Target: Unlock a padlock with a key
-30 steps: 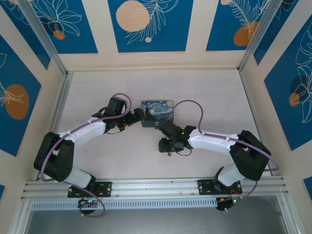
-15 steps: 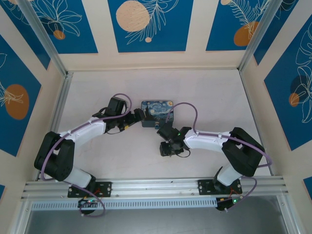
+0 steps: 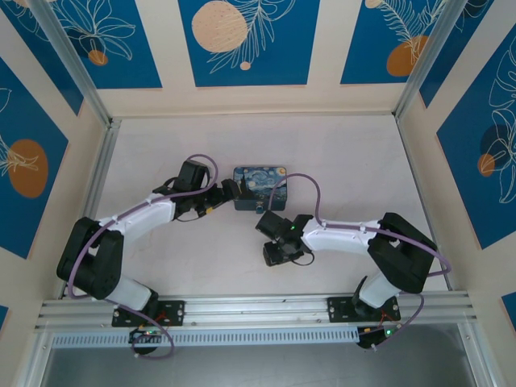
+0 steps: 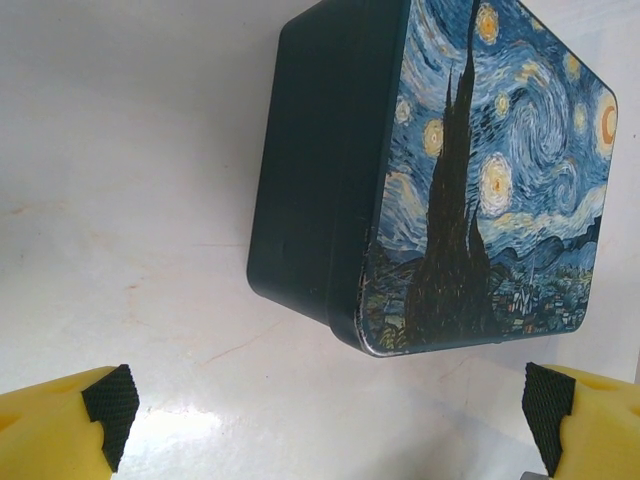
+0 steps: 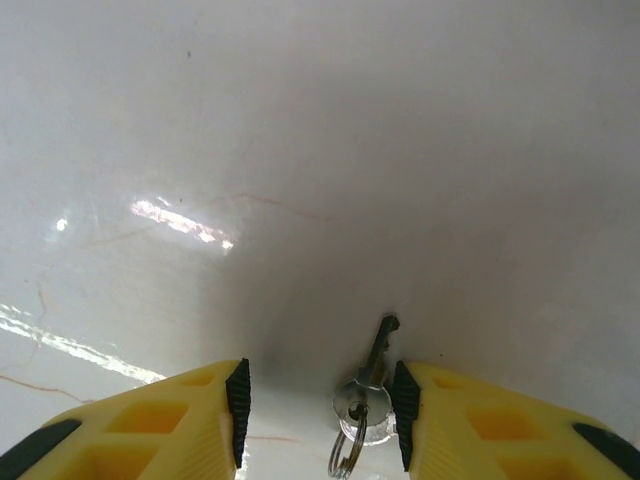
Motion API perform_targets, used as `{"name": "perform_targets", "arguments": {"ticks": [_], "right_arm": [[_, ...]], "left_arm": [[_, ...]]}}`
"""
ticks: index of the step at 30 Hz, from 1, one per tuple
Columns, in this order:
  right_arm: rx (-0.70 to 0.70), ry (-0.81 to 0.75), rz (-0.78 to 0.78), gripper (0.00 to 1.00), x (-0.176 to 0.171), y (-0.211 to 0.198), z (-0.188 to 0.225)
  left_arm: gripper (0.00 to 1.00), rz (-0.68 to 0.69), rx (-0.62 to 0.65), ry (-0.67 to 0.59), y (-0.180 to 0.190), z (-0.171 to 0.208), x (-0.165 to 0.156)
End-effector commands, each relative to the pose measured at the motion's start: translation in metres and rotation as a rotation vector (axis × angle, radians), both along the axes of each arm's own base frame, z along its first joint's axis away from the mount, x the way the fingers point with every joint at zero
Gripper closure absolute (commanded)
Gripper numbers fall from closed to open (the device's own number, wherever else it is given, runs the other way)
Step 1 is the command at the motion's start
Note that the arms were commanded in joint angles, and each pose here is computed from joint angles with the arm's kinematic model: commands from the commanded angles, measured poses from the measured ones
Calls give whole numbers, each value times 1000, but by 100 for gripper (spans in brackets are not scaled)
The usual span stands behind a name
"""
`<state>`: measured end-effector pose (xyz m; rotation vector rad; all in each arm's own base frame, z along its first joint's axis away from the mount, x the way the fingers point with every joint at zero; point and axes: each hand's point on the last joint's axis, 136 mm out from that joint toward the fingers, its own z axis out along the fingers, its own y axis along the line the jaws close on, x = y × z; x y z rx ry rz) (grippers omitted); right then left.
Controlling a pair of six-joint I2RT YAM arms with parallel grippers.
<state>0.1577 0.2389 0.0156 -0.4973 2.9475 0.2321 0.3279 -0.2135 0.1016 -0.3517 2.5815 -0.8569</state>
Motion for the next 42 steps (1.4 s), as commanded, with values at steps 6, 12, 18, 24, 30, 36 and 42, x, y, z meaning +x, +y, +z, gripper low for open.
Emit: {"name": "perform_targets", "arguments": {"ticks": [6,12,18,24,30,36,42], "right_arm": [[-135,29,8,58,-18,-26,-4],[-177,23,-1,65,-18,-32,-8],[-199,5,-7,87,-12,-31,-13],[-173,-22,-10,100,-4,-27,-2],[50,-41,-59,100,6,-11,41],[389,-44,-161,100,20,-5,111],[701,-45,-325,100,48,-11,167]], "left_arm": [[0,-23,10,-15,-5,5,2],[0,-22,8,-17,-5,6,3],[0,-21,5,-19,-6,6,4],[0,-15,3,-33,-5,9,5],[0,-34,-55,-68,-12,23,2],[0,-68,-211,-81,-32,40,-8],[0,-76,-356,-84,-56,60,-17]]}}
